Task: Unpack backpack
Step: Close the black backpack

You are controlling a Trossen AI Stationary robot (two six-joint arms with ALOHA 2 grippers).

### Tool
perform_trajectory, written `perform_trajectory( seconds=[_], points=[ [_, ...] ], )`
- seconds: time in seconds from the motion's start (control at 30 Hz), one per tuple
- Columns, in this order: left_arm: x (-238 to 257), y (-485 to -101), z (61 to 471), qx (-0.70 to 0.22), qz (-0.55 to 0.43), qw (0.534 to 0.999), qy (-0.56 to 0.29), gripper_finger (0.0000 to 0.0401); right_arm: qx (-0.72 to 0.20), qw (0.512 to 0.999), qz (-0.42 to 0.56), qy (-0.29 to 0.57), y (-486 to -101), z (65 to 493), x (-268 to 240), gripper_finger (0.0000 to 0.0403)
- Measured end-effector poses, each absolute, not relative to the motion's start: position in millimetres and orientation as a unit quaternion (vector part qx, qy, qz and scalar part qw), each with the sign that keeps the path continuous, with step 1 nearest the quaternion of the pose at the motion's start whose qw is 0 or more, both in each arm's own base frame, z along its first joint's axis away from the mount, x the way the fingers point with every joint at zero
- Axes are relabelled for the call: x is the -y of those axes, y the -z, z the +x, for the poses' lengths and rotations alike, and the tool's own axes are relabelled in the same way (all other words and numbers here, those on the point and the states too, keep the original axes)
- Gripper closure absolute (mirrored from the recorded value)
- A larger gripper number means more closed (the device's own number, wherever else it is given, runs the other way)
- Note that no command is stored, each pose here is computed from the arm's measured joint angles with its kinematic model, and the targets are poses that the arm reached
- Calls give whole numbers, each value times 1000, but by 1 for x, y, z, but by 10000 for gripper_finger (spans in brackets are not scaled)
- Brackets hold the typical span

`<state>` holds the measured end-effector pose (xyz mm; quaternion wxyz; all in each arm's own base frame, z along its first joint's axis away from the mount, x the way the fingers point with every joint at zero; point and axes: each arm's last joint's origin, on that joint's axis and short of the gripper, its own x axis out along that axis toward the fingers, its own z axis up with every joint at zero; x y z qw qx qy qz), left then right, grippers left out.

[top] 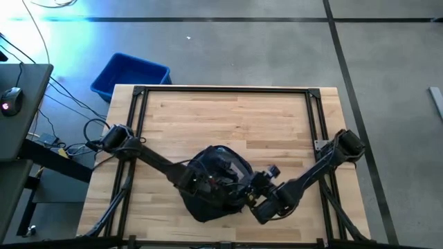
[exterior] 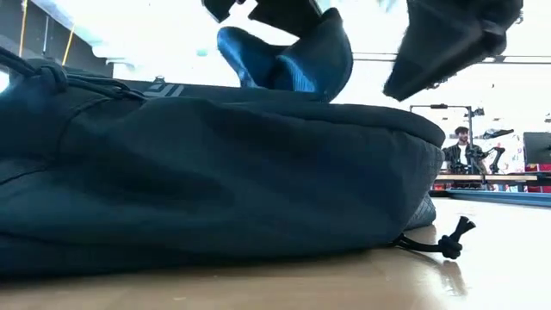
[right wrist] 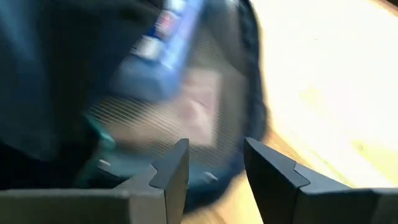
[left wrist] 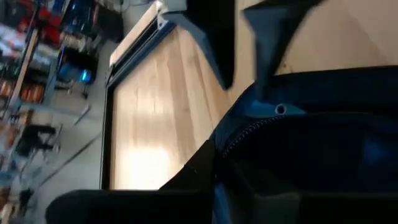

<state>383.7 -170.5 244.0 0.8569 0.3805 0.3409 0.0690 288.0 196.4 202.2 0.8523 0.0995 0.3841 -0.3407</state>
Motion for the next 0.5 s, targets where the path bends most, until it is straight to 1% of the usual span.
perform_trajectory(
  seconds=[0.13, 0.23, 0.33, 0.5],
  points=[
    [176, -260, 379, -348, 398, 846, -66, 380, -398, 841, 82, 357, -202, 276, -198, 265],
    [189, -283, 373, -331, 372, 865, -59, 353, -386, 849, 69, 354, -202, 273, -202, 265],
    [199, -295, 368, -320, 341, 882, -50, 329, -337, 871, 47, 353, -206, 272, -206, 265],
    [194, -287, 373, -332, 340, 878, -57, 300, -256, 910, 17, 326, -236, 271, -224, 265]
  ],
)
